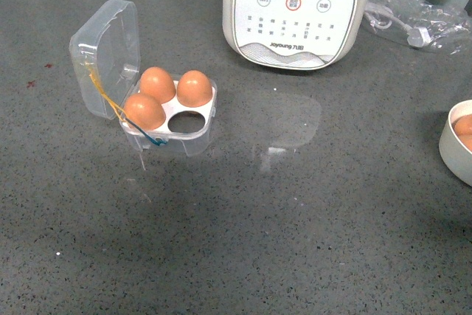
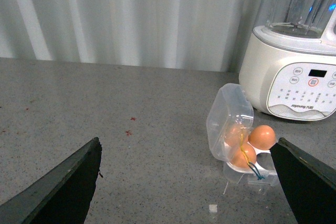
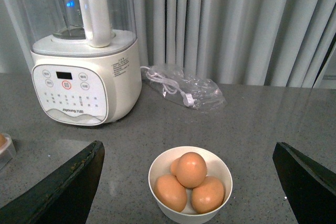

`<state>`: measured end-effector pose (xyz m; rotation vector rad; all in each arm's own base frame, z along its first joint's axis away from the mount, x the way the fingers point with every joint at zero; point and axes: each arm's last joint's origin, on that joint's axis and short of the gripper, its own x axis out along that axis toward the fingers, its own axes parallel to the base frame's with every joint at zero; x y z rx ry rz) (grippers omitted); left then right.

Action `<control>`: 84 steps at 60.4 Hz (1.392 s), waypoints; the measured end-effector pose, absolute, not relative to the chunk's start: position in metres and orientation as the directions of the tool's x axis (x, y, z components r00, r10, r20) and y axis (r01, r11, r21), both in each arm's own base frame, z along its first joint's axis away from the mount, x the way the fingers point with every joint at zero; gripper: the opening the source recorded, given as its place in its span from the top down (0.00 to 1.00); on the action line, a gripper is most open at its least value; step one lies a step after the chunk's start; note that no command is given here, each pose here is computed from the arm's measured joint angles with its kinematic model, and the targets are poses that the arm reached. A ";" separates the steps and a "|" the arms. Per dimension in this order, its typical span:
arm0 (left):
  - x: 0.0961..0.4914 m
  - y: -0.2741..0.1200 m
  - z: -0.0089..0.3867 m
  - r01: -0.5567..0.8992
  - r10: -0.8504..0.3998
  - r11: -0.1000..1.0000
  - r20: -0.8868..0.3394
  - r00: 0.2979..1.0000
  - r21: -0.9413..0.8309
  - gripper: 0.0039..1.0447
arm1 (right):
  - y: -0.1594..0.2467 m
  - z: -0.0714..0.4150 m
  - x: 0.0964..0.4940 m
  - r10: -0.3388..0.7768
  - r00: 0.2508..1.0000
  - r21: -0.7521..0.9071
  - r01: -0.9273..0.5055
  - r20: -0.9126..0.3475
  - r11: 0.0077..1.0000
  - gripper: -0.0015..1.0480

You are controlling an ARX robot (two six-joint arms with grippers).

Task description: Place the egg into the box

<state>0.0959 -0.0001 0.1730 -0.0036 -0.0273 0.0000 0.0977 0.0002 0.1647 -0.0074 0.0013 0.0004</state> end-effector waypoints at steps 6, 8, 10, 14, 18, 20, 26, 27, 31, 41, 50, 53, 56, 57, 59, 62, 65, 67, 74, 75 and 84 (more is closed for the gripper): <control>0.096 0.000 0.173 0.000 0.000 1.000 0.027 1.000 -0.004 0.06 | 0.000 0.165 0.098 0.000 1.000 -0.007 0.000 -0.001 1.000 0.07; 0.096 0.000 0.173 0.000 0.000 1.000 0.027 1.000 -0.004 0.06 | 0.000 0.165 0.098 0.001 1.000 -0.007 -0.001 -0.001 1.000 0.07; 0.096 0.000 0.173 0.000 0.000 1.000 0.027 1.000 -0.004 0.06 | 0.000 0.165 0.098 0.000 1.000 -0.007 0.000 -0.001 1.000 0.07; 0.096 0.000 0.173 0.000 0.000 1.000 0.027 1.000 -0.004 0.06 | 0.000 0.165 0.098 0.001 1.000 -0.007 -0.001 -0.001 1.000 0.07; 0.096 0.000 0.173 0.000 0.000 1.000 0.027 1.000 -0.004 0.06 | 0.000 0.165 0.098 0.001 1.000 -0.007 -0.001 -0.001 1.000 0.07; 0.096 0.000 0.173 0.000 0.000 1.000 0.027 1.000 -0.004 0.06 | 0.000 0.165 0.098 0.001 1.000 -0.007 -0.001 -0.001 1.000 0.07; 0.096 0.000 0.173 0.000 0.000 1.000 0.027 1.000 -0.004 0.06 | 0.000 0.165 0.098 0.001 1.000 -0.007 -0.001 -0.001 1.000 0.07; 0.096 0.000 0.173 0.000 0.000 1.000 0.027 1.000 -0.004 0.06 | 0.000 0.165 0.098 0.001 1.000 -0.007 -0.001 -0.001 1.000 0.07; 0.096 0.000 0.173 0.000 0.000 1.000 0.027 1.000 -0.004 0.06 | 0.000 0.165 0.098 0.000 1.000 -0.007 0.000 -0.001 1.000 0.07; 0.096 0.000 0.173 0.000 0.000 1.000 0.027 1.000 -0.004 0.06 | 0.000 0.165 0.098 0.001 1.000 -0.007 -0.001 -0.001 1.000 0.07; 0.096 0.000 0.173 0.000 0.000 1.000 0.027 1.000 -0.004 0.06 | 0.000 0.165 0.098 0.001 1.000 -0.007 -0.001 -0.001 1.000 0.07; 0.096 0.000 0.173 0.000 0.000 1.000 0.027 1.000 -0.004 0.06 | 0.000 0.165 0.098 0.001 1.000 -0.007 -0.001 -0.001 1.000 0.07; 0.096 0.000 0.173 0.000 0.000 1.000 0.027 1.000 -0.004 0.06 | 0.000 0.165 0.098 0.001 1.000 -0.007 -0.001 -0.001 1.000 0.07; 0.096 0.000 0.173 0.000 0.000 1.000 0.027 1.000 -0.004 0.06 | 0.000 0.165 0.098 0.001 1.000 -0.007 -0.001 -0.001 1.000 0.07; 0.096 0.000 0.173 0.000 0.000 1.000 0.027 1.000 -0.004 0.06 | 0.000 0.165 0.098 0.001 1.000 -0.007 -0.001 -0.001 1.000 0.07; 0.096 0.000 0.173 0.000 0.000 1.000 0.027 1.000 -0.004 0.06 | 0.000 0.165 0.098 0.001 1.000 -0.007 -0.001 -0.001 1.000 0.07; 0.096 0.000 0.173 0.000 0.000 1.000 0.027 1.000 -0.004 0.06 | 0.000 0.165 0.098 0.001 1.000 -0.007 -0.001 -0.001 1.000 0.07; 0.096 0.000 0.173 0.000 0.000 1.000 0.027 1.000 -0.004 0.06 | 0.000 0.165 0.098 0.001 1.000 -0.007 -0.001 -0.001 1.000 0.07; 0.096 0.000 0.173 0.000 0.000 1.000 0.027 1.000 -0.004 0.06 | 0.000 0.165 0.098 0.001 1.000 -0.007 -0.001 -0.001 1.000 0.07; 0.096 0.000 0.173 0.000 0.000 1.000 0.027 1.000 -0.004 0.06 | 0.000 0.165 0.098 0.000 1.000 -0.007 0.000 -0.001 1.000 0.07; 0.096 0.000 0.173 0.000 0.000 1.000 0.027 1.000 -0.004 0.06 | 0.000 0.165 0.098 0.001 1.000 -0.007 -0.001 -0.001 1.000 0.07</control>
